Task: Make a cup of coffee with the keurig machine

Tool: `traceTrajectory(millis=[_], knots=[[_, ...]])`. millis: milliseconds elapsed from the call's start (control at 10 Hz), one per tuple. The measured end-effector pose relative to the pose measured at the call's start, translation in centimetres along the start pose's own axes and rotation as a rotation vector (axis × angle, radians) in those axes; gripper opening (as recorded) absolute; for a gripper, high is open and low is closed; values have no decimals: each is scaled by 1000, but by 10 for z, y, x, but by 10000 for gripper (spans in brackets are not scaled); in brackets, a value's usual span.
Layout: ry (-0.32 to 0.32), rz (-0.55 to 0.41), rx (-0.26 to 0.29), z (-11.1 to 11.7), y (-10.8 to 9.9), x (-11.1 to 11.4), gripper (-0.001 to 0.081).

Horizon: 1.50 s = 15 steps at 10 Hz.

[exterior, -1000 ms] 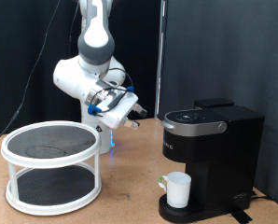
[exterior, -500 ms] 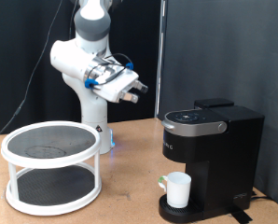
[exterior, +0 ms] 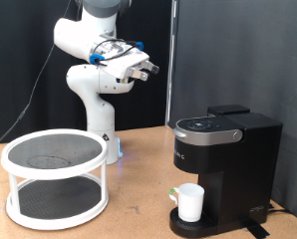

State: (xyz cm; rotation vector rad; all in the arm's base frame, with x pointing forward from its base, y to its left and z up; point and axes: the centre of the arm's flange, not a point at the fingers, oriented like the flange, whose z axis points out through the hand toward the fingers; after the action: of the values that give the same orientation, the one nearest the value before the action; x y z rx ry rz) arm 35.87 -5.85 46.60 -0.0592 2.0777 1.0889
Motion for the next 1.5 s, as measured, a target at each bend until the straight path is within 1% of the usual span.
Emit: traceTrajectory(millis=[200,300,400,500,600,700,800,900,1000,1100,1200,1300,1400,1500], knots=[[15,-31,3,3,3,-4,734],[61,-80,22,8,8,-11,734],[140,-139,56,15,16,-19,734],[203,-188,109,22,21,-28,734],[241,-229,158,31,27,-38,734],[294,-282,186,40,34,-46,734],[361,-339,203,48,39,-55,734],[399,-361,211,56,44,-65,734],[427,-361,211,64,40,-72,734],[422,-358,211,64,40,-71,734],[411,-365,231,63,38,-70,734],[401,-387,258,64,37,-70,734],[401,-425,272,66,38,-71,734],[418,-474,277,67,41,-73,734]])
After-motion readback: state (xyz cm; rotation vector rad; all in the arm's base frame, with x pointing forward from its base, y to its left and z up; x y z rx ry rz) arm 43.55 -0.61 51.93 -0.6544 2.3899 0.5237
